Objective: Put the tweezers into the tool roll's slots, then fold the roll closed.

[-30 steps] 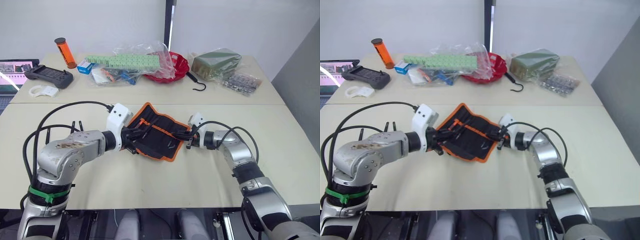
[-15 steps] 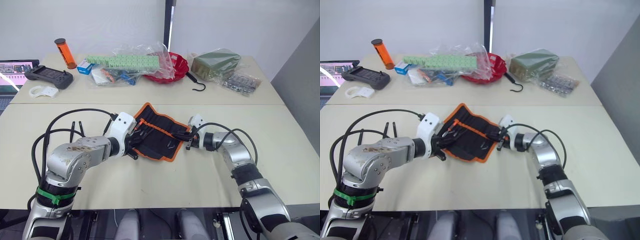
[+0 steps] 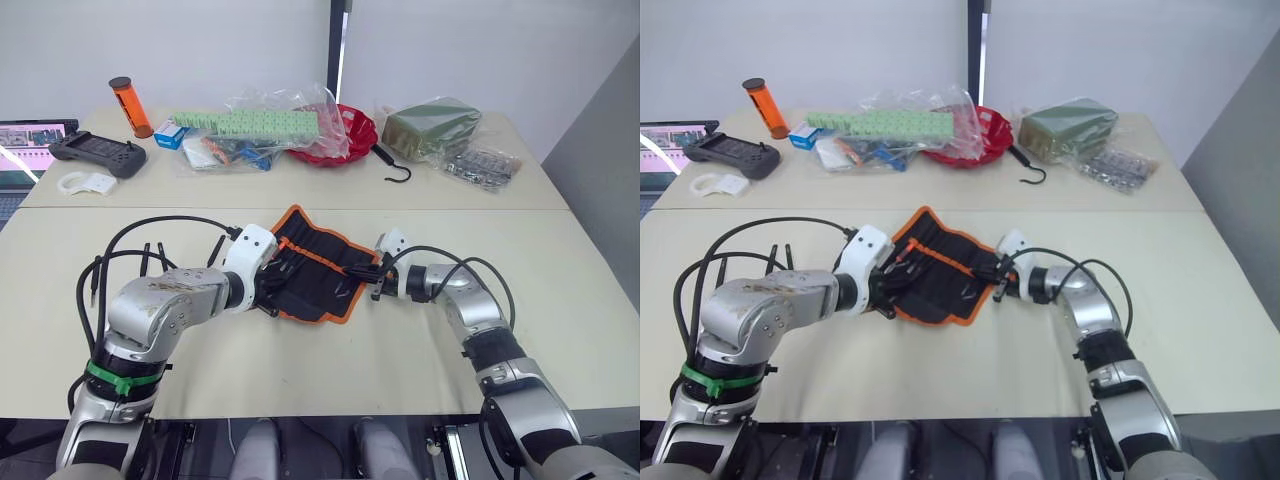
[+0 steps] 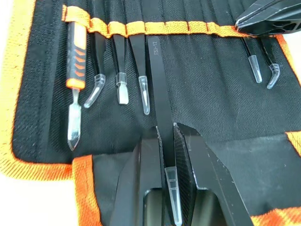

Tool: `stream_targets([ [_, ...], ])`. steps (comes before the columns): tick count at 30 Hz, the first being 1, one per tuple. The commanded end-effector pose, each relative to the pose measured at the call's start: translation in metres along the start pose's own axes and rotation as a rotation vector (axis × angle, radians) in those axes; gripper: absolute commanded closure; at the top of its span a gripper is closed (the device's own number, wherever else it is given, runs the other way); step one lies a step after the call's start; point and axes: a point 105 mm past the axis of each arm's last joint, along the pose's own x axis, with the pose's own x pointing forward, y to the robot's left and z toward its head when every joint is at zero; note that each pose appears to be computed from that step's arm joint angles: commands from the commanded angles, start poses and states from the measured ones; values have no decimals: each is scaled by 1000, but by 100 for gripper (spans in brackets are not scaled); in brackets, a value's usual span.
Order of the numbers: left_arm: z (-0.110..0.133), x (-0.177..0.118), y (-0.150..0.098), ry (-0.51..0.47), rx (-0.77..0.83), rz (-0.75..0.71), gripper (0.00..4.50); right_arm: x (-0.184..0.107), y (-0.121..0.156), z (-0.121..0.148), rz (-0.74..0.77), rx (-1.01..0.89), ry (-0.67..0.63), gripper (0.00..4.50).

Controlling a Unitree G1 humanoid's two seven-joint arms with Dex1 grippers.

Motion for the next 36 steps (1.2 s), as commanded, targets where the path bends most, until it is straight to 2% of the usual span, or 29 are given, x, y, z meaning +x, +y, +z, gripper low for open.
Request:
stream_targets([
  [1, 17, 3, -4, -35, 30, -4, 450, 3, 12, -16, 30, 34, 46, 446],
  [18, 26, 34, -1, -67, 90, 26, 450, 3, 15, -19, 24, 44, 50, 446],
  [23, 18, 44, 1, -58, 78, 27, 450, 4, 18, -20, 26, 43, 49, 446],
  [31, 15, 58, -3, -89, 65, 10, 450, 5, 26, -23, 37, 56, 45, 446],
  [36, 22, 60, 0, -132, 66, 17, 450, 4, 28, -23, 40, 59, 46, 446],
])
